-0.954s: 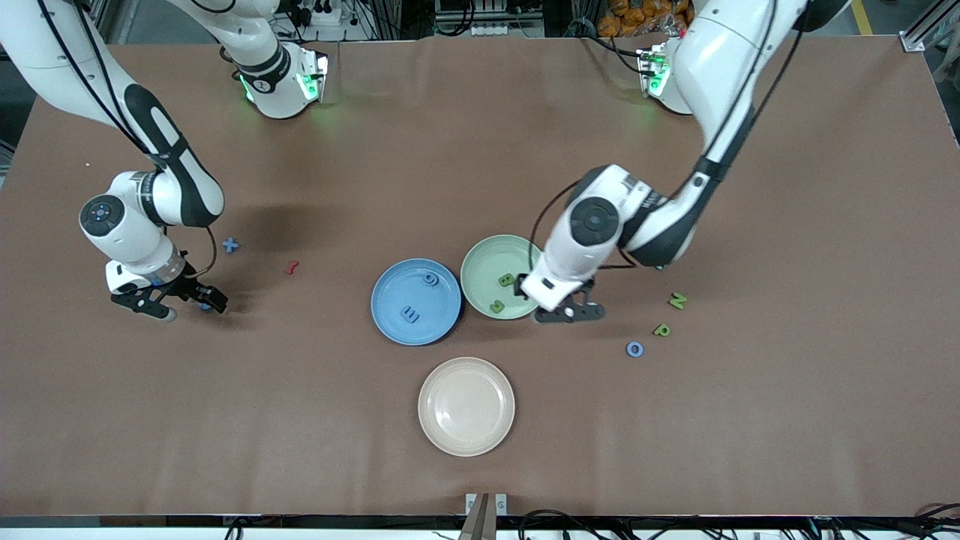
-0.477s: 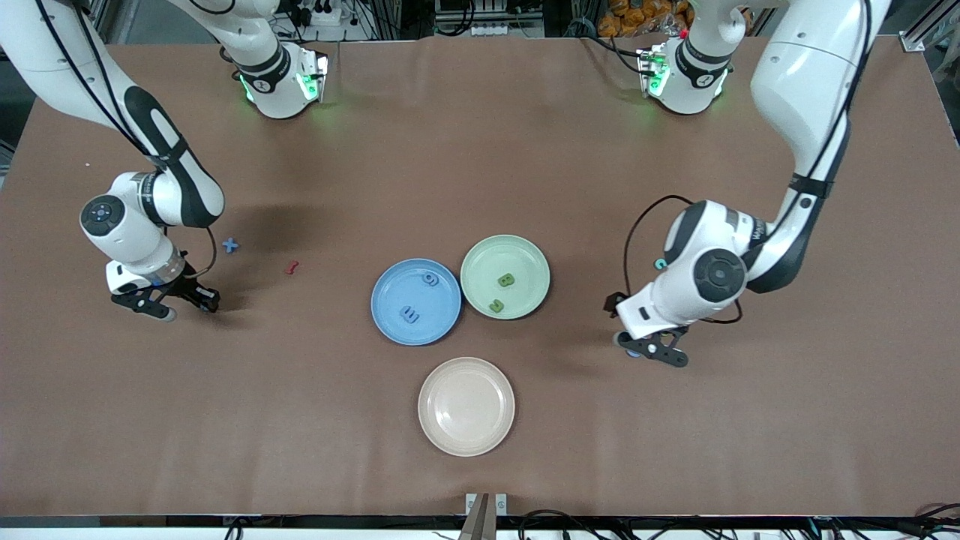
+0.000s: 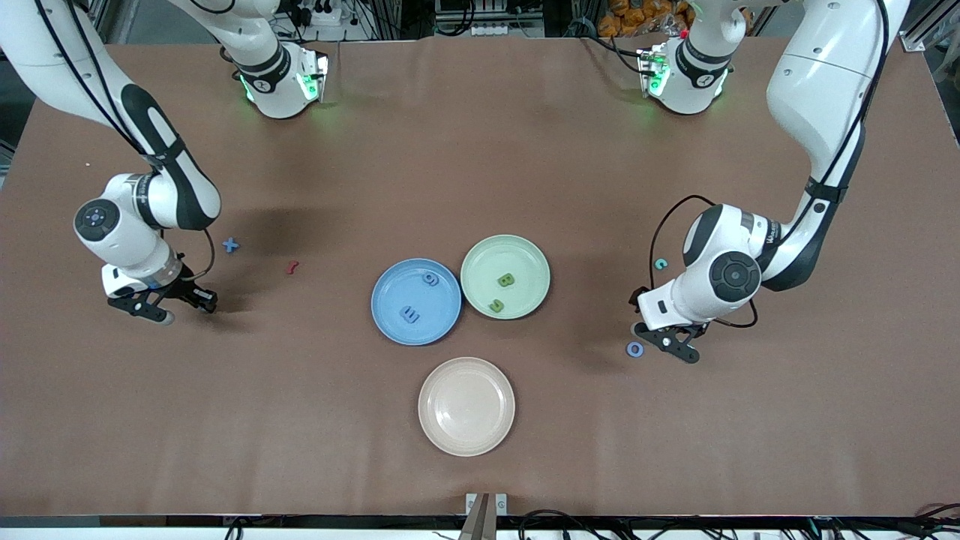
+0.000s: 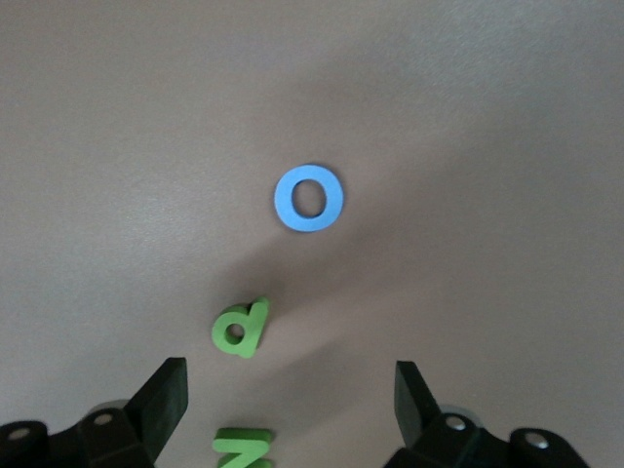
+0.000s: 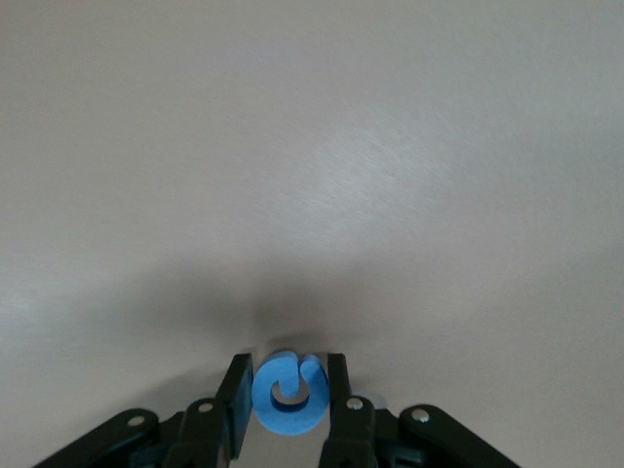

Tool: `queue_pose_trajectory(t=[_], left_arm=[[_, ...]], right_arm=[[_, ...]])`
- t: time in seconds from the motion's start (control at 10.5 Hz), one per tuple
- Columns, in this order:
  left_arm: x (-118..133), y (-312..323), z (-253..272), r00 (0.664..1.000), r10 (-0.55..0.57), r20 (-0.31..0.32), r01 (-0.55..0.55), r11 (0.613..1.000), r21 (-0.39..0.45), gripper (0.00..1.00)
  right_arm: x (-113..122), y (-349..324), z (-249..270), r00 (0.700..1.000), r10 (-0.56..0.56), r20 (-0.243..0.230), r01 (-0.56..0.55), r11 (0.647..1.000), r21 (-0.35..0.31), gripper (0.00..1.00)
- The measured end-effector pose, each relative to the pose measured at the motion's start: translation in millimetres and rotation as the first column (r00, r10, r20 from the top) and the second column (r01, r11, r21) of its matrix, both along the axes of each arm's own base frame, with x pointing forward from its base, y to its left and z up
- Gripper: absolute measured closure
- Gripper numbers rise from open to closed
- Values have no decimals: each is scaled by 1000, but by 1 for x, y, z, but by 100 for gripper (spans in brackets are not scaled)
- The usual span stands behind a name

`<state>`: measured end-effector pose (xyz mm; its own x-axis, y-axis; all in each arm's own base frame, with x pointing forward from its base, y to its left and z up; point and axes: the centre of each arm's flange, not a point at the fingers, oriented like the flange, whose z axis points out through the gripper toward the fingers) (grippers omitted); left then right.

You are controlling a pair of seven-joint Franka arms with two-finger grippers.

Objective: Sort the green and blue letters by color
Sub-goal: 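Carry the blue c to the blue plate while the left gripper reaches green d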

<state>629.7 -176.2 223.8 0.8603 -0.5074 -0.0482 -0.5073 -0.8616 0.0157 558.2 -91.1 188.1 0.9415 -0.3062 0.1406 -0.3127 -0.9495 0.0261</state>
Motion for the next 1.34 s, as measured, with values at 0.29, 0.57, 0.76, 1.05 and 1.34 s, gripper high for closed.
queue_pose_trajectory(t=[0.29, 0.57, 0.76, 1.05, 1.34], left_arm=[[1, 22, -6, 999, -32, 14, 32, 999, -6, 13], [0, 31, -17, 999, -45, 30, 46, 999, -13, 20], [-3, 31, -31, 998, -54, 34, 55, 998, -17, 22], [-3, 33, -39, 998, -52, 36, 53, 998, -23, 27], [-3, 32, -38, 998, -53, 38, 54, 998, -24, 37]], right_arm=[[44, 92, 57, 1000, -16, -3, 16, 1000, 0, 65], [47, 218, 78, 997, 55, 47, -56, 998, 29, 65], [33, 287, 77, 991, 125, 51, -127, 991, 42, 65], [11, 364, 71, 971, 234, 48, -236, 970, 59, 65], [2, 414, 60, 965, 257, 50, -260, 962, 79, 60]])
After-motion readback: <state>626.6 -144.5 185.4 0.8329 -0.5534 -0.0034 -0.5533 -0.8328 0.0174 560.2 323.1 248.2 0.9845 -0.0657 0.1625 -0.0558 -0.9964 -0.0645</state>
